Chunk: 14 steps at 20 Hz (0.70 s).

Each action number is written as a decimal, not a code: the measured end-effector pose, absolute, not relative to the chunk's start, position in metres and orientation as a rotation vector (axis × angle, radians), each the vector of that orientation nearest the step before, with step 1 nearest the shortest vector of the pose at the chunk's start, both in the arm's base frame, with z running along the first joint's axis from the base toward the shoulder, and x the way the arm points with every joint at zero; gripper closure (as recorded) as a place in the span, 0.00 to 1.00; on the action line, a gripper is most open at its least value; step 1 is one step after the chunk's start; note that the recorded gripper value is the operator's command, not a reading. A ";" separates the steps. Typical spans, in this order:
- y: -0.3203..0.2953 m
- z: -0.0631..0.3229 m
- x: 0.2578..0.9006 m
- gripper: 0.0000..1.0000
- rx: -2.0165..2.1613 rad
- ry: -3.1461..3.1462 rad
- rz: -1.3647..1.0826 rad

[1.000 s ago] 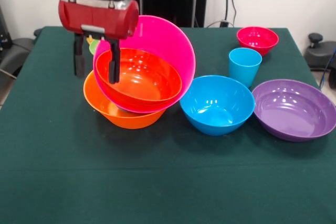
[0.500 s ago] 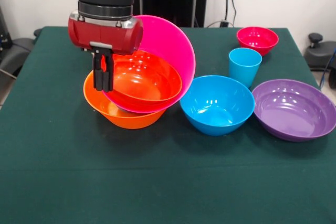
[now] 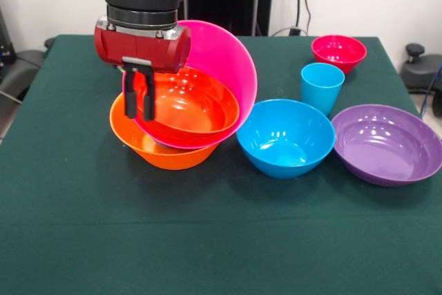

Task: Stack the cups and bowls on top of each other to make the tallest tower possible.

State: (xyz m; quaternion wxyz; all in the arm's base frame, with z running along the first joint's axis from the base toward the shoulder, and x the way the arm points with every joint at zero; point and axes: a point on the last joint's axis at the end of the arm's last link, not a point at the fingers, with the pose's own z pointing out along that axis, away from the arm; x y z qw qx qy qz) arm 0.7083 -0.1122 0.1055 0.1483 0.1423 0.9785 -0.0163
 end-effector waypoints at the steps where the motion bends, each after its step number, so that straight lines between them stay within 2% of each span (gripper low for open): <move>1: -0.112 0.105 0.708 0.00 0.409 2.814 -0.047; 14: -0.126 0.108 0.674 0.00 0.448 2.811 -0.021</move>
